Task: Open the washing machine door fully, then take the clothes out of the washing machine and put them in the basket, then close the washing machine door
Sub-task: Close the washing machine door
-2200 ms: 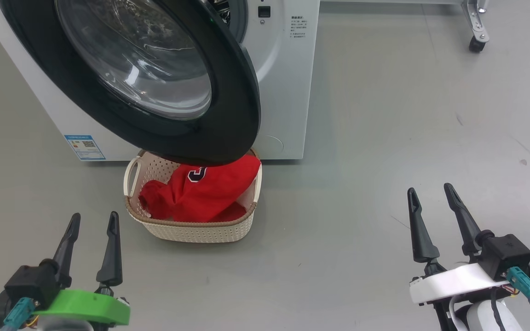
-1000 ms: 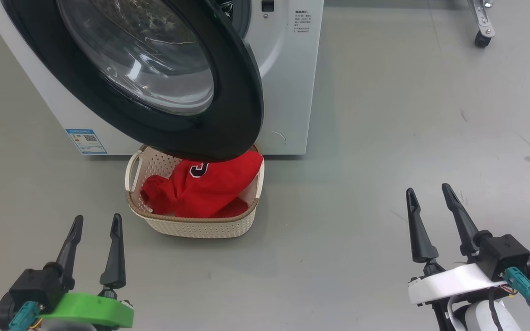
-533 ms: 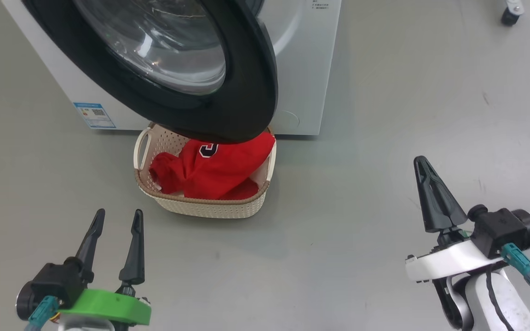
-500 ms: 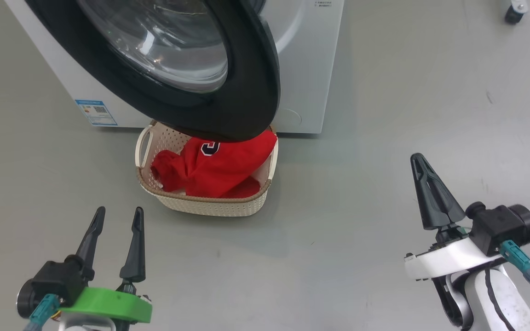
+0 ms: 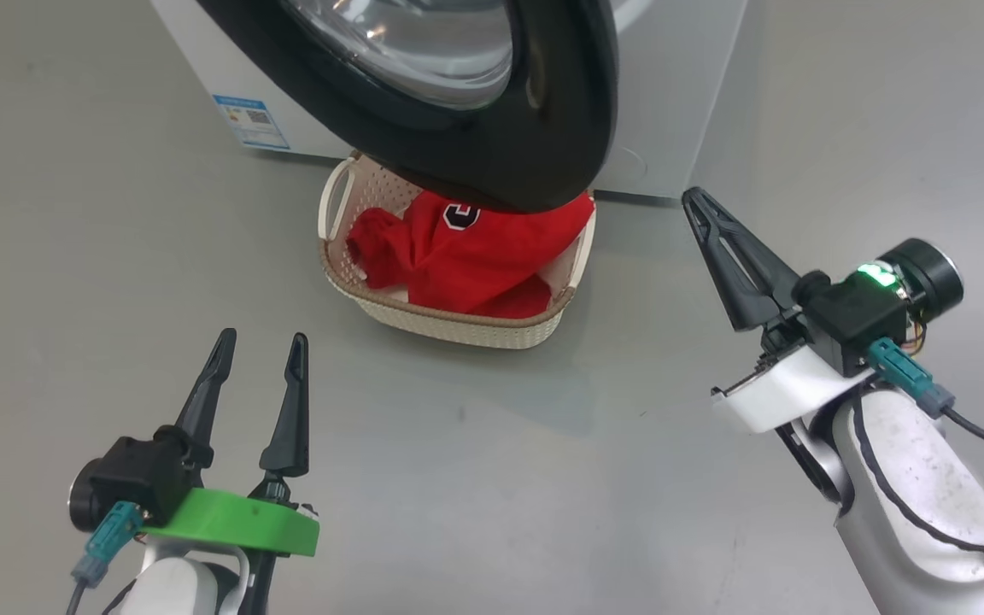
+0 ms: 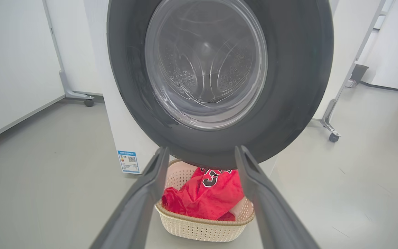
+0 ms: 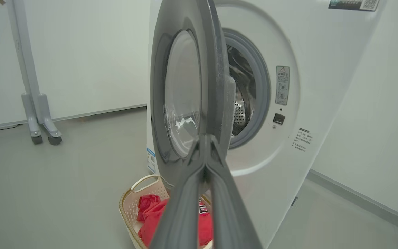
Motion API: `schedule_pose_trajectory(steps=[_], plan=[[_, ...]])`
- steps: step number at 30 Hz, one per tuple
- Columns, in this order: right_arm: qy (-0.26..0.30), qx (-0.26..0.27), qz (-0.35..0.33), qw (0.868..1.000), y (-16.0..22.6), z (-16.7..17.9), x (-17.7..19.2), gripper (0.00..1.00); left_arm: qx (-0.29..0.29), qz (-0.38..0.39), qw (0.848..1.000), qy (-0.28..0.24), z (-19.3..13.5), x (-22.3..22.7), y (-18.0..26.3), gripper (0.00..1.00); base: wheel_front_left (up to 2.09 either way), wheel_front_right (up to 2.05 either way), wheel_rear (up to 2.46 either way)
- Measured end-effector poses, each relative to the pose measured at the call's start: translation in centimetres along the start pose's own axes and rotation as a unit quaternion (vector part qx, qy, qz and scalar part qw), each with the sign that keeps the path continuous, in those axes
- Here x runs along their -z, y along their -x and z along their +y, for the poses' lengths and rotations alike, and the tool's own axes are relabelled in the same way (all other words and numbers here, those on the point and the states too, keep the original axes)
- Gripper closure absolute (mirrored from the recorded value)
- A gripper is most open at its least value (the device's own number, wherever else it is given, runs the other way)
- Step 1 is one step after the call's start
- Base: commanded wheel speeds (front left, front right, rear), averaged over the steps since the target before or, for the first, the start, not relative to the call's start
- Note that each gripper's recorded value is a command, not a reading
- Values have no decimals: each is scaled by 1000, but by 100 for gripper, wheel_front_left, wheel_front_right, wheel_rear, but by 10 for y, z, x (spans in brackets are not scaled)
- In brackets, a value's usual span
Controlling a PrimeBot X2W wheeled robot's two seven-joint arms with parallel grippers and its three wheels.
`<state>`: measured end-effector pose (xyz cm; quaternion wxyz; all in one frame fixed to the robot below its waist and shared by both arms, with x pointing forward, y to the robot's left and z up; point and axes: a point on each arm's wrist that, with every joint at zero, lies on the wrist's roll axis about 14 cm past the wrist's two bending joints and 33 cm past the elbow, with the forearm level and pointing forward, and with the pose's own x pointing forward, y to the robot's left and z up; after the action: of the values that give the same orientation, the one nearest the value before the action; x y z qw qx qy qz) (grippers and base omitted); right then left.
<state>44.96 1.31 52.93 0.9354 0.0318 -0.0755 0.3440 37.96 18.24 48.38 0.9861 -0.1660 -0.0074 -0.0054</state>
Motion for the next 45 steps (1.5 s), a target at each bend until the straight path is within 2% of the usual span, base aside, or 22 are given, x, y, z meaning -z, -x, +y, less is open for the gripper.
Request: schedule_pose_trajectory(steps=[9,23,32,37,45], plan=[[-2,-76,34,997,-41,21,30,100,-41,-5,999,23,21,-2,-2,0,0,0,0],[-33,-120,54,991,-88,27,68,100,-95,-1,995,28,53,0,-1,0,0,0,0],[-68,-118,70,988,-102,24,93,100,-126,7,992,26,71,5,4,0,0,0,0],[-77,-107,49,990,-116,12,86,100,-124,7,992,26,71,6,-1,0,0,0,0],[-72,-77,50,993,-125,-19,100,100,-119,12,992,31,70,13,-13,0,0,0,0]])
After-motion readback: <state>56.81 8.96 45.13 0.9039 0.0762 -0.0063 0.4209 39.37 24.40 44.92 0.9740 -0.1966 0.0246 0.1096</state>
